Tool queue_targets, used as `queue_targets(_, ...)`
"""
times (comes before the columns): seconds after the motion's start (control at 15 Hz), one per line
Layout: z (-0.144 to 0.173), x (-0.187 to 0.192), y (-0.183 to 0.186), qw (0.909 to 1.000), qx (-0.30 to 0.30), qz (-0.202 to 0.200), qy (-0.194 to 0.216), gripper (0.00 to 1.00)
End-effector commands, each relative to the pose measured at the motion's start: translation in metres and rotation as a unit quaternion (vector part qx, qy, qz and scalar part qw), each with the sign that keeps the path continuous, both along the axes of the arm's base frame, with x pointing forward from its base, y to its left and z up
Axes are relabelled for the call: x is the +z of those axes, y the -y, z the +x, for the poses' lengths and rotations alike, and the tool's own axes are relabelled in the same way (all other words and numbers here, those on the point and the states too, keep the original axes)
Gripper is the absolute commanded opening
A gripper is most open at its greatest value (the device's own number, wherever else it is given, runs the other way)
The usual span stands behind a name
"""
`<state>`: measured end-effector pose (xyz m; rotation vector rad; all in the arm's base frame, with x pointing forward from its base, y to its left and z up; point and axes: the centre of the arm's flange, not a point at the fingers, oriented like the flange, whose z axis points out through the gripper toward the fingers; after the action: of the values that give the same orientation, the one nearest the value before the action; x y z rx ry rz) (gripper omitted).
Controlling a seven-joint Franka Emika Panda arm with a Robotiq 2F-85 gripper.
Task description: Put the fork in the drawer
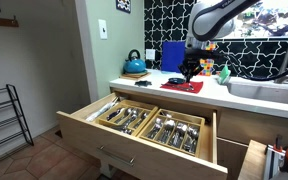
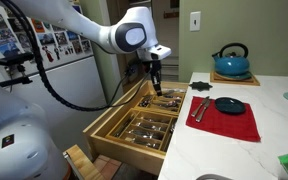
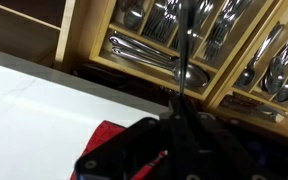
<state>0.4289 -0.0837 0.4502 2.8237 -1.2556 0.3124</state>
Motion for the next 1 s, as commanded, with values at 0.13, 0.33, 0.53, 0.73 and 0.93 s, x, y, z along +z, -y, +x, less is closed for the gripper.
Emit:
queue_targets(0.13,-0.001,-0.001,0.0,1.0,0.002,0.0,-0.001,0.06)
queue_targets(0.33,-0.002,-0.002,0.0,1.0,0.002,0.0,-0.002,0.06)
queue_targets(0.53,0.013,-0.024,-0.011,0.9992,-0.028,-0.004,-0.028,0.01)
queue_targets(0.73,0.02,-0.057,-0.031,0.9963,-0.071,-0.004,-0.049,0.01)
queue_targets(0.93,0.03,-0.092,-0.047,0.9905,-0.128,-0.01,-0.048,0.01)
